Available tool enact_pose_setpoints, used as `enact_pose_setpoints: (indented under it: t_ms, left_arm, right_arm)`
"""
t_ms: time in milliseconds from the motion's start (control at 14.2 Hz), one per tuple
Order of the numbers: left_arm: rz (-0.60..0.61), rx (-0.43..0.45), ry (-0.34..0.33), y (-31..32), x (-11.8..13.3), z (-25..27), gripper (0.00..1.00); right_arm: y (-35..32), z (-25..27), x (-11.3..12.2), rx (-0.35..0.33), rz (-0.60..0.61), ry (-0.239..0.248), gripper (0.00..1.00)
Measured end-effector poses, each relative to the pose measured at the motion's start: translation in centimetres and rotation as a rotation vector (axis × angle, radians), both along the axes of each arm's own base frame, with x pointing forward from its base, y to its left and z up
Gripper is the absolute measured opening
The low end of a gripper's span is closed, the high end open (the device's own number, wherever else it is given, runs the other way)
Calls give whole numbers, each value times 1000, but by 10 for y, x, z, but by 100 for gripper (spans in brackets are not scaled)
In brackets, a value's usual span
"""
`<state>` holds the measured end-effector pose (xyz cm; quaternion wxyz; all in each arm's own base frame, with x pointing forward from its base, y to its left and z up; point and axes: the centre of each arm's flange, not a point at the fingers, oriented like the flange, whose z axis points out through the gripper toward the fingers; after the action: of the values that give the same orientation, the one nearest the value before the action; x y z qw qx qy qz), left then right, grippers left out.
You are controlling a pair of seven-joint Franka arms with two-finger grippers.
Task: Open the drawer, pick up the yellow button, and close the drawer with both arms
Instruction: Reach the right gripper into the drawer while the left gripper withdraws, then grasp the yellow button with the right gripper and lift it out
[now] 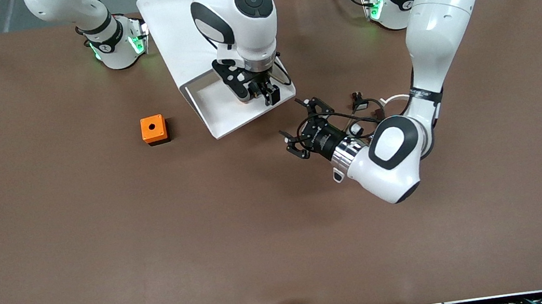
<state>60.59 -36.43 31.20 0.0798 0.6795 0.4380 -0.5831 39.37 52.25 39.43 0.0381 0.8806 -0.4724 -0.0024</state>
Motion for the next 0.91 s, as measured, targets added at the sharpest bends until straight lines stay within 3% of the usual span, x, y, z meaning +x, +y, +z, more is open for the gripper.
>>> enact_pose_setpoints:
  t_ms: [70, 141, 281, 422, 633, 914]
  left_arm:
    - [-18, -18, -89, 5, 4, 11, 99]
    - [-34, -27, -177, 8, 8, 23, 99]
    - [-68, -40, -370, 13, 16, 51, 99]
    - [-104, -35, -568, 19, 23, 84, 99]
    - [-157, 31, -786, 22, 29, 119, 99]
    - [-253, 163, -970, 3, 30, 113, 99]
  right_arm:
    - [1, 2, 0, 4, 14, -1, 94]
    - [2, 3, 0, 8, 25, -1, 86]
    - [5, 9, 0, 32, 22, 10, 60]
    - [6, 18, -1, 37, 18, 35, 42]
    - [7, 37, -2, 19, 24, 57, 42]
    - [0, 76, 8, 12, 60, 66, 42]
